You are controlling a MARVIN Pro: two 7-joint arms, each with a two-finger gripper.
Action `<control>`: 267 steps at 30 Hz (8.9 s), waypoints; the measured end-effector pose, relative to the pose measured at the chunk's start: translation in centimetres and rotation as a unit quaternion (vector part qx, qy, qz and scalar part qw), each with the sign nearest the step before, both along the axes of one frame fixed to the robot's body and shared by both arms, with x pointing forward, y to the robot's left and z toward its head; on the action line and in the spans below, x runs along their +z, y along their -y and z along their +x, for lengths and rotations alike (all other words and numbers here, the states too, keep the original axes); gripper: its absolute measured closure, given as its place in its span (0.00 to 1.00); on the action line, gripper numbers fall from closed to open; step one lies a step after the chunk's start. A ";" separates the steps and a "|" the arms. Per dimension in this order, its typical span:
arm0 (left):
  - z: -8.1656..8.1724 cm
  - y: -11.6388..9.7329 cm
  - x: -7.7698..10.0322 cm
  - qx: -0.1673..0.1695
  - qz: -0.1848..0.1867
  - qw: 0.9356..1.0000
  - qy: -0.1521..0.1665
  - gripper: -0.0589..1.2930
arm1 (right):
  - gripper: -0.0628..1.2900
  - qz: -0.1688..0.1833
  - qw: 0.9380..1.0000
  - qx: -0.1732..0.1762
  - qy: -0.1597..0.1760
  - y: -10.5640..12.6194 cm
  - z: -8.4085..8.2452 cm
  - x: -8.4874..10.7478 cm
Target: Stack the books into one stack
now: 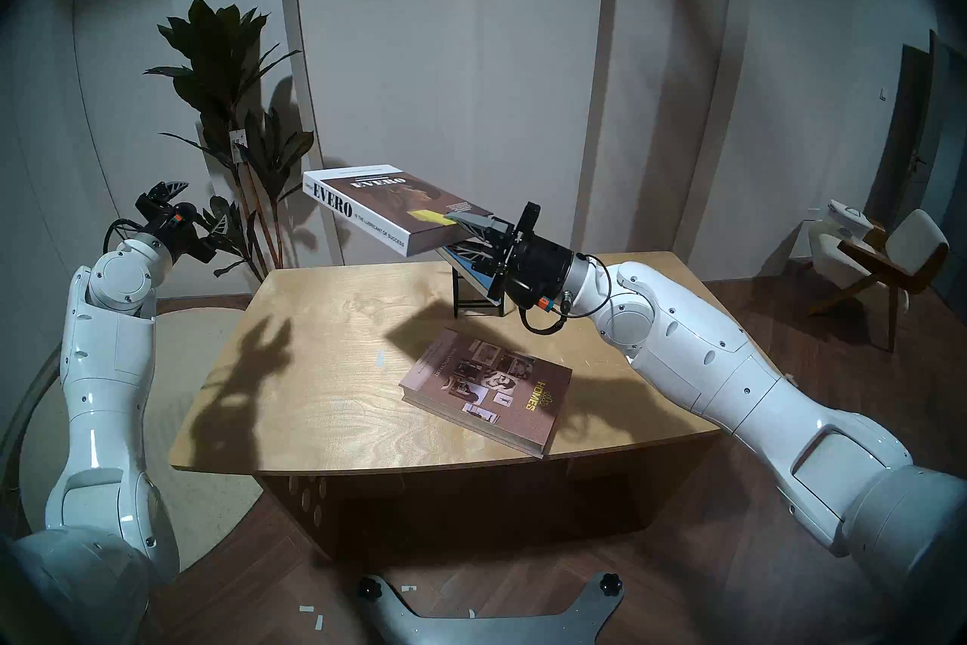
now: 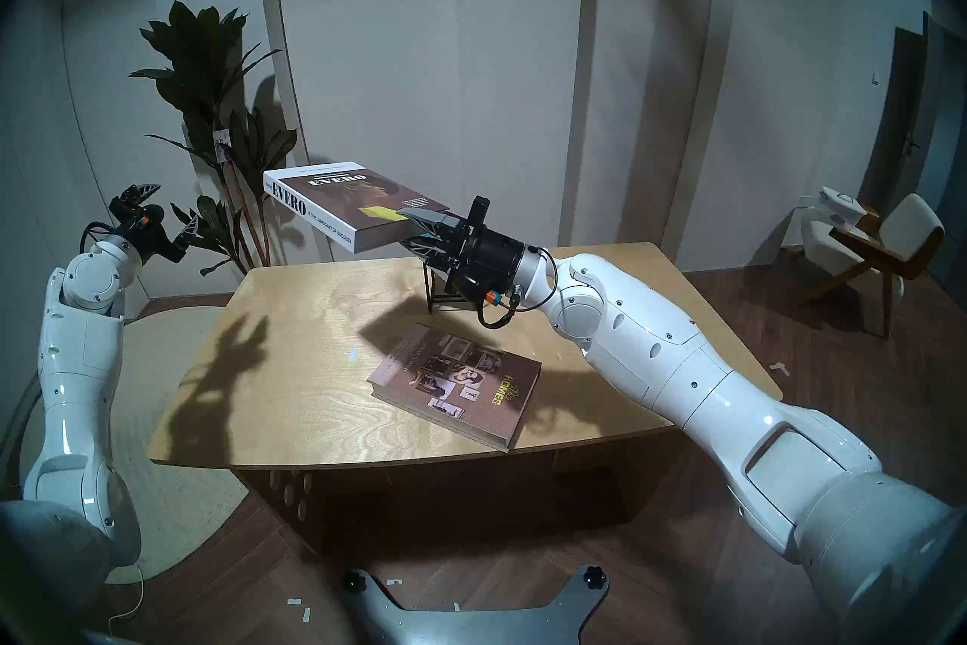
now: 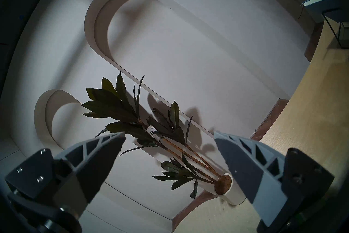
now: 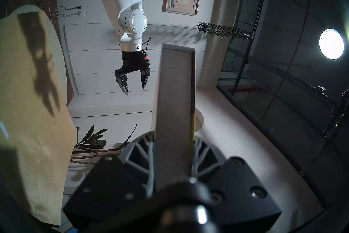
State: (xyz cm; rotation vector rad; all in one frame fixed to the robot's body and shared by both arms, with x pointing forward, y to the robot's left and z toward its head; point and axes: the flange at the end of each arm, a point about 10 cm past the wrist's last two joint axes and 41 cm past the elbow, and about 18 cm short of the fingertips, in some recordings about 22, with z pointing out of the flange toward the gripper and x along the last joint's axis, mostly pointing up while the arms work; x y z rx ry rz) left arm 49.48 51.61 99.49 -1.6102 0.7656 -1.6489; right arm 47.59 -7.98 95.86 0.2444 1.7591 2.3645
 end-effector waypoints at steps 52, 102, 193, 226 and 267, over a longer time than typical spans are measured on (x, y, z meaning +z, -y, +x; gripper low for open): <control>-0.1 -0.1 -0.5 -0.002 -0.007 1.000 -0.002 0.04 | 0.77 -0.228 0.945 -0.195 -0.126 25.8 -5.5 -10.7; -0.1 -0.2 0.3 -0.006 0.000 1.000 0.007 0.04 | 0.77 -0.144 0.968 0.013 -0.206 21.5 -19.2 -9.2; 0.3 0.0 1.9 0.016 0.031 0.999 0.000 0.04 | 0.77 0.091 0.954 -0.279 -0.058 23.0 -24.4 -8.6; 0.3 0.1 2.1 0.017 0.032 0.999 0.003 0.04 | 0.81 0.093 0.940 -0.327 -0.040 23.6 -24.0 -8.1; 0.3 0.2 2.2 0.016 0.032 0.999 0.005 0.04 | 0.81 -0.028 0.962 -0.247 -0.109 22.7 -20.5 -7.3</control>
